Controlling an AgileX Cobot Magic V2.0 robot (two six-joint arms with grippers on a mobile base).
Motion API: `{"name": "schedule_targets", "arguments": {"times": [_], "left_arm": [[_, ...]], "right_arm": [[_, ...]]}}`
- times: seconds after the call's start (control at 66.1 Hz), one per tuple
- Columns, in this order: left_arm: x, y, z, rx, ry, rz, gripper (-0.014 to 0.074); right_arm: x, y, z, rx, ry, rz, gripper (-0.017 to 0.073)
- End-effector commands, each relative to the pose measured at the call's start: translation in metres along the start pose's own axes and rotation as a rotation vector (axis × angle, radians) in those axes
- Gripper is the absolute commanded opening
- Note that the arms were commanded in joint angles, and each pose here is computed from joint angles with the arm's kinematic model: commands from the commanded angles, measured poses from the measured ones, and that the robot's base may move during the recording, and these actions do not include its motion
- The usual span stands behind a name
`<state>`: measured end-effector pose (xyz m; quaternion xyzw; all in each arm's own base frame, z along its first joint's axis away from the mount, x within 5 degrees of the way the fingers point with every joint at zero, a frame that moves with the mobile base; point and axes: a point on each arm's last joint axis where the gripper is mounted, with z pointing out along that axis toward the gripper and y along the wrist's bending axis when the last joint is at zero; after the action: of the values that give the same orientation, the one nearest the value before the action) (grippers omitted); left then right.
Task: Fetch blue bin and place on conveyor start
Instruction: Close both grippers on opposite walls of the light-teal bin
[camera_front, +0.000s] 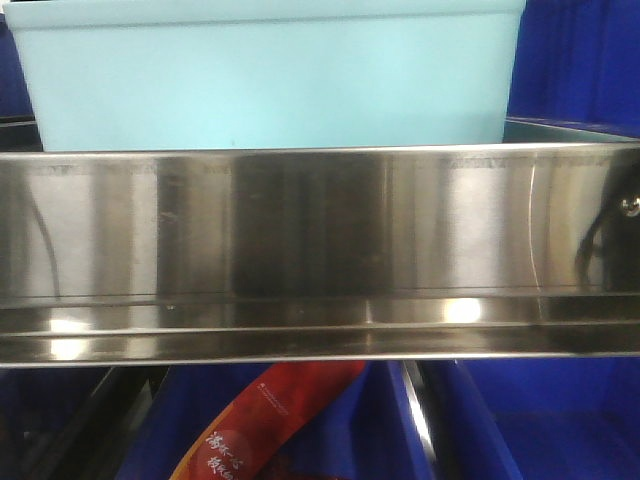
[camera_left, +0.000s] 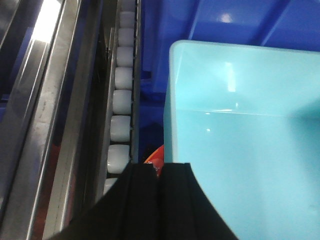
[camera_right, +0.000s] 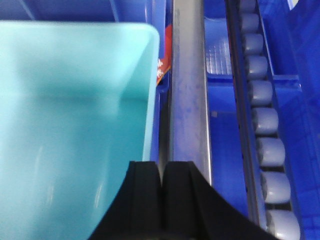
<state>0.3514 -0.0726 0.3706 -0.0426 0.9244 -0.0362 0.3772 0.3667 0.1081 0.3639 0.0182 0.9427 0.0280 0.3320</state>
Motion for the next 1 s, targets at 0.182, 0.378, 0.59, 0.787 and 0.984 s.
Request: {"name": "schedule_targets", "arguments": {"times": [0.182,0.378,0.59,0.787,0.984], "left_arm": [[0.000,-0.003,0.002,0.011,0.006,-0.013,0.0291],[0.000,-0.005,0.008,0.018,0.007,-0.017,0.0276],[0.002,-0.006,0.020,0.014,0.023,-0.014,0.0276],[0.007,-0.009,0.036,0.016,0.064,-0.020,0.0276],[0.009,-0.009,0.041,0.009,0.084,-0.018,0.0276]], "right_arm": [[-0.002,0.002,-0.003,0.004,-0.015,-0.010,0.0175],[-0.001,0.003,0.008,0.010,0.005,-0.016,0.0289],[0.001,0.006,0.022,0.016,0.026,-0.020,0.0288],[0.005,0.007,0.036,0.026,0.060,-0.024,0.0288],[0.005,0.007,0.038,0.027,0.065,-0.025,0.0288]]}}
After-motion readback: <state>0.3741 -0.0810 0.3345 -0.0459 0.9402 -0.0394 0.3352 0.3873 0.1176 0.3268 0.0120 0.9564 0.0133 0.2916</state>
